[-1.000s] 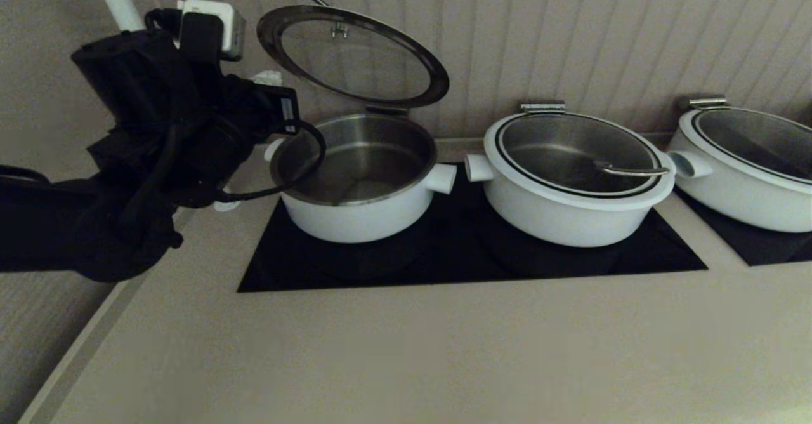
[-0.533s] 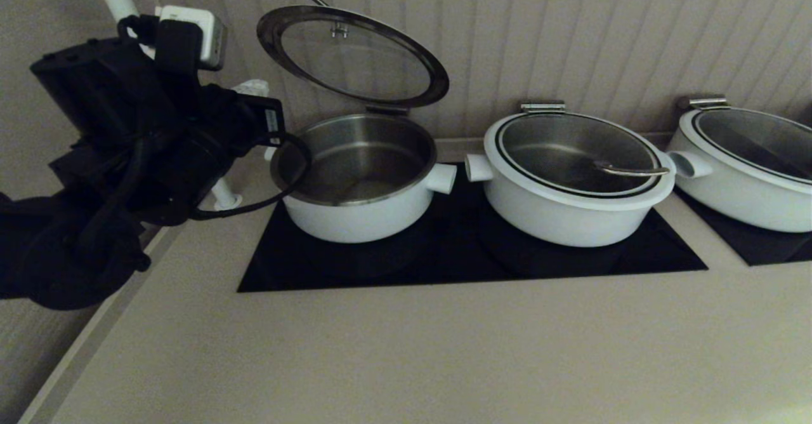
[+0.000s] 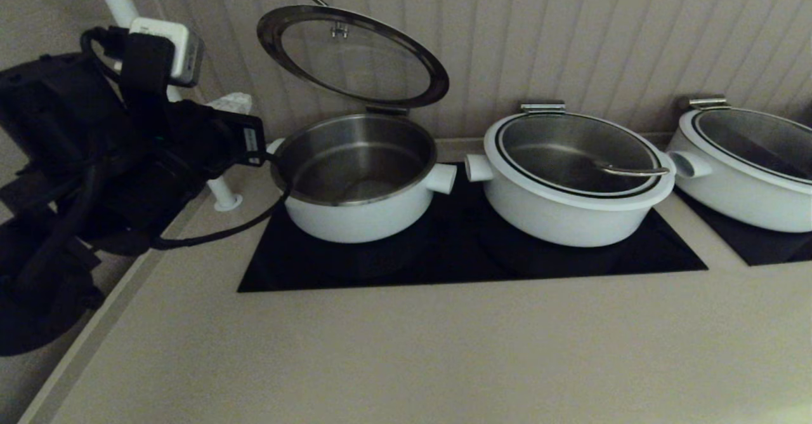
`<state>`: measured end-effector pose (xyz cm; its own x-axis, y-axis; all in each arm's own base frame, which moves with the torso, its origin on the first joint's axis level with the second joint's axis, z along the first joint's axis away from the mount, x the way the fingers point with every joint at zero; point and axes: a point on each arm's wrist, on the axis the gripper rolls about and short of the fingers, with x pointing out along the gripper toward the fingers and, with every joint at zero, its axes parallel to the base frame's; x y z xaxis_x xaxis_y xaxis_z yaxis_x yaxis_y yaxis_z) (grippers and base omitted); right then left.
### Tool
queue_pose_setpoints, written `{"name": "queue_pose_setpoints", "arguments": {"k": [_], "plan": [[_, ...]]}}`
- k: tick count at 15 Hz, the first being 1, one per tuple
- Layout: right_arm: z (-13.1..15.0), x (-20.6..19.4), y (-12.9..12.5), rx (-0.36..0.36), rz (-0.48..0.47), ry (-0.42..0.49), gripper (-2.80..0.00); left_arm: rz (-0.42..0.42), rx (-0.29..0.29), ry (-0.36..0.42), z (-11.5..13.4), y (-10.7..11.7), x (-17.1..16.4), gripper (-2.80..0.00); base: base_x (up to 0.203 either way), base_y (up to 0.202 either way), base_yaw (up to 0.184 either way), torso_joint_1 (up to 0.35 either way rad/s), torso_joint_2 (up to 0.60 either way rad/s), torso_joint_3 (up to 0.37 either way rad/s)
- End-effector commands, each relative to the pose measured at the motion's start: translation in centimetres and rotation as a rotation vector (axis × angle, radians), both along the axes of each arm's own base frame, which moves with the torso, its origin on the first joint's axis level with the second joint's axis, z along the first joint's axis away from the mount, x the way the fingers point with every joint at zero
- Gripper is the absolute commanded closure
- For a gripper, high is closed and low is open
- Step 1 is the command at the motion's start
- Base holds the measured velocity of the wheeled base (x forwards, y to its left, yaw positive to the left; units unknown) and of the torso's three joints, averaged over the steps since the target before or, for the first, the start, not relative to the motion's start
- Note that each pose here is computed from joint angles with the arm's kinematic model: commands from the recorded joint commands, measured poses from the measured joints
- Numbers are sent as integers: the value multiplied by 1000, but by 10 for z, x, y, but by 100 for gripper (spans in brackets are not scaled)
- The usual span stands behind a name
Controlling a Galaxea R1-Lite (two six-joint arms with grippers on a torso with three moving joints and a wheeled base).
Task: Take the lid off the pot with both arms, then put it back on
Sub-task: Close the pot lid
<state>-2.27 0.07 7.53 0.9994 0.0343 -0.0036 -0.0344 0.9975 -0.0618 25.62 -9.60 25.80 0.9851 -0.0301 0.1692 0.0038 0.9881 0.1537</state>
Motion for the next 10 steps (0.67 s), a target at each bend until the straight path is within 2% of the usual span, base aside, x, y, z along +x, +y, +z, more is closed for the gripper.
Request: {"name": "queue_pose_setpoints", "arguments": {"k": [1,10], "plan": [[0,0,0,-1,2,-1,0,3,-4,-23,5,7,-17,0,0,0,0,0,0,0],[0,0,0,-1,1,-1,0,8,52,34,-15,18,-43,0,0,0,0,0,0,0]]}}
